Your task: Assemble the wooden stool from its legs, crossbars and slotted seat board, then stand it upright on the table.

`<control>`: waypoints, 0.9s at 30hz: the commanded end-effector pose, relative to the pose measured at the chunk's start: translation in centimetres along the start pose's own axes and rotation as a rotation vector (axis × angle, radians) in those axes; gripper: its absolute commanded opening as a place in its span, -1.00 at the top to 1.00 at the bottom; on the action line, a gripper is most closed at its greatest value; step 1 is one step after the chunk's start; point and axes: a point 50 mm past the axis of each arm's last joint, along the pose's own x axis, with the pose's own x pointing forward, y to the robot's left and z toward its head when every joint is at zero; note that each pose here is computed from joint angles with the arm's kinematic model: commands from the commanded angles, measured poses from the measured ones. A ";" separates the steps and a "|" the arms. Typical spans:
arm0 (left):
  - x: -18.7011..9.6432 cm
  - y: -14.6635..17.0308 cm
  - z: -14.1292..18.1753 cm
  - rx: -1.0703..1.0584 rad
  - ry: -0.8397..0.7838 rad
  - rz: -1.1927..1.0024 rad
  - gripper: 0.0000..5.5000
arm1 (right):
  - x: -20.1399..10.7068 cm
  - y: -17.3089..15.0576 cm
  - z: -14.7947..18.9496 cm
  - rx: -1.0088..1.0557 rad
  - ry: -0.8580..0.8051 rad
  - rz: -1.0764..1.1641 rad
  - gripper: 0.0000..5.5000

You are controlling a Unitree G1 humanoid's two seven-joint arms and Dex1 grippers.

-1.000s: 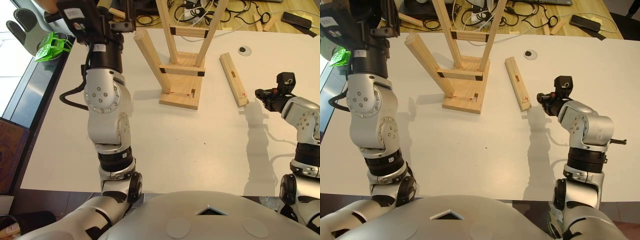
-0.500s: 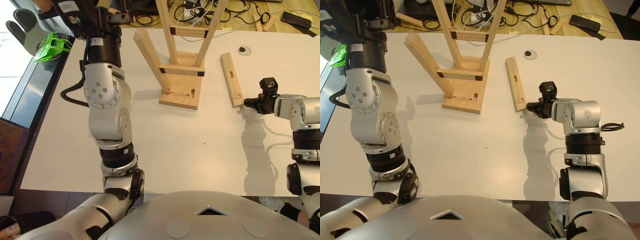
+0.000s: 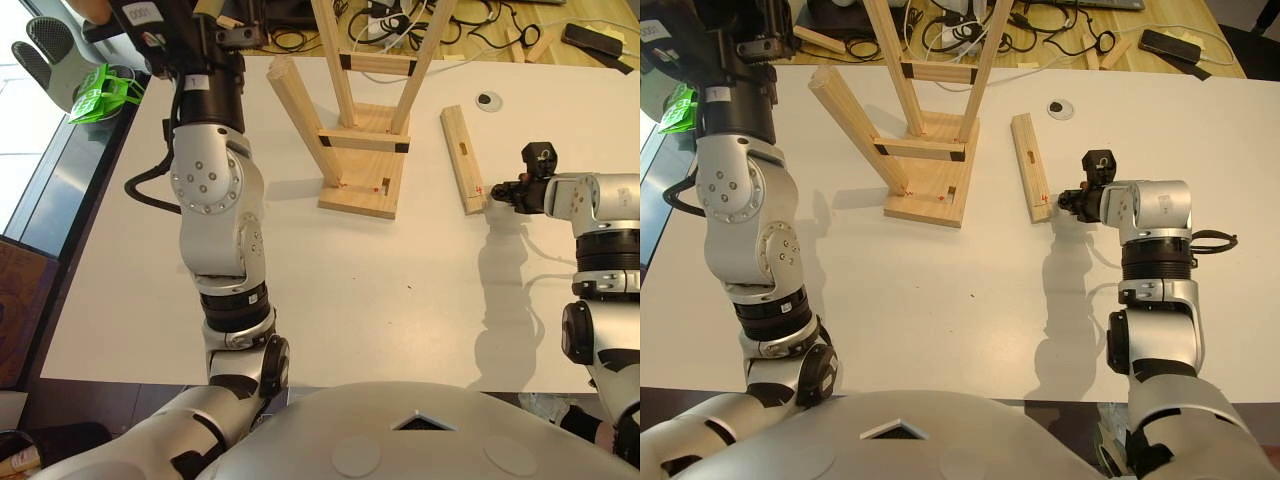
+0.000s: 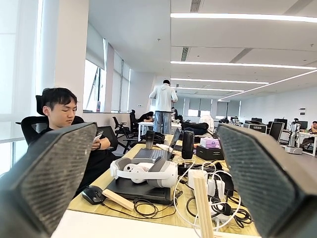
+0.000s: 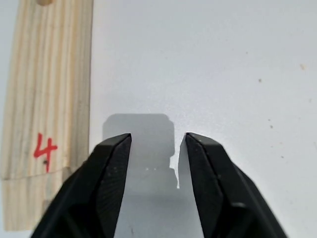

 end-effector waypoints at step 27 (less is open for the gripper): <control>1.2 1.7 1.0 0.018 -0.044 0.066 -0.64 | -0.6 2.0 2.7 -0.074 -0.054 0.019 0.99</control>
